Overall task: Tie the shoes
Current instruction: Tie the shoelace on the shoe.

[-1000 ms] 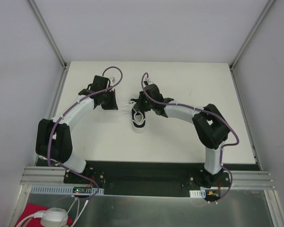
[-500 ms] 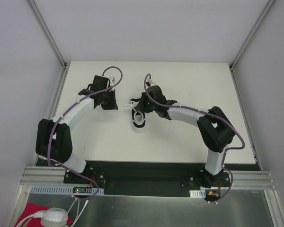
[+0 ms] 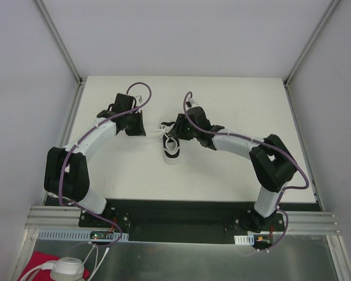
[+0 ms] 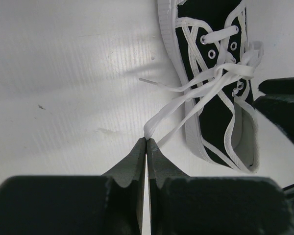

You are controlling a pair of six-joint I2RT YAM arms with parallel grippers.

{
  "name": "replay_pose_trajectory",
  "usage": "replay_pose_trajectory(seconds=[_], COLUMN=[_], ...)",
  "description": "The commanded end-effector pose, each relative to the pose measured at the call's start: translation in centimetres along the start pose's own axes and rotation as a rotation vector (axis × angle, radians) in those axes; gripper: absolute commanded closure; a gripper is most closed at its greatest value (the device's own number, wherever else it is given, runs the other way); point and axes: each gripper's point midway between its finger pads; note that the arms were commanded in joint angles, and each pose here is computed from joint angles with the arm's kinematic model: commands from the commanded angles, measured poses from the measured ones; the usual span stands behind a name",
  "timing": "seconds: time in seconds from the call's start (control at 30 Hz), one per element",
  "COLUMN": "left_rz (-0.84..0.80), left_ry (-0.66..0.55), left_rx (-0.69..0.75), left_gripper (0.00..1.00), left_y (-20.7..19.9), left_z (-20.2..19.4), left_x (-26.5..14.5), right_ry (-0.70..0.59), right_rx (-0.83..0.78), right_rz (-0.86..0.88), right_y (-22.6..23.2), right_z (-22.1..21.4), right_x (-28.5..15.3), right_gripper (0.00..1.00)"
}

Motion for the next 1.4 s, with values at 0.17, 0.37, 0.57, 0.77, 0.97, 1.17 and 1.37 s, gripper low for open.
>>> replay_pose_trajectory(seconds=[0.17, 0.37, 0.57, 0.77, 0.97, 1.17, 1.37], left_rz=[0.001, -0.004, -0.001, -0.003, -0.005, -0.002, -0.002], left_ry=[-0.031, -0.024, -0.027, -0.030, -0.028, -0.023, -0.027], left_rx=[0.013, 0.013, 0.014, 0.013, 0.017, 0.015, 0.014], left_gripper=[1.00, 1.00, 1.00, 1.00, 1.00, 1.00, 1.00], left_y=[-0.2, -0.3, -0.3, -0.3, -0.3, -0.2, -0.2], left_z=[0.6, 0.5, 0.6, 0.6, 0.5, 0.4, 0.5], left_x=[-0.7, -0.6, -0.6, -0.7, -0.7, -0.7, -0.7], right_ry=[-0.094, -0.033, 0.005, 0.011, -0.003, 0.005, 0.027], right_rx=[0.065, 0.163, 0.232, 0.231, 0.230, 0.234, 0.237], right_rz=[-0.028, 0.050, 0.102, 0.106, 0.106, 0.115, 0.138], right_y=[-4.0, -3.3, -2.6, -2.7, -2.7, -2.5, -2.0], right_z=[4.7, 4.5, 3.5, 3.1, 3.7, 3.8, 3.4], right_x=[-1.6, -0.3, 0.9, 1.5, 1.7, 2.3, 3.0], right_gripper=[0.60, 0.46, 0.48, 0.51, 0.55, 0.57, 0.58])
Point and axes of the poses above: each gripper's point midway between its finger pads, its own x axis out along the fingers, its own y axis along the line the jaws close on, z = x × y, and after that the axes turned 13 degrees about -x, right-handed
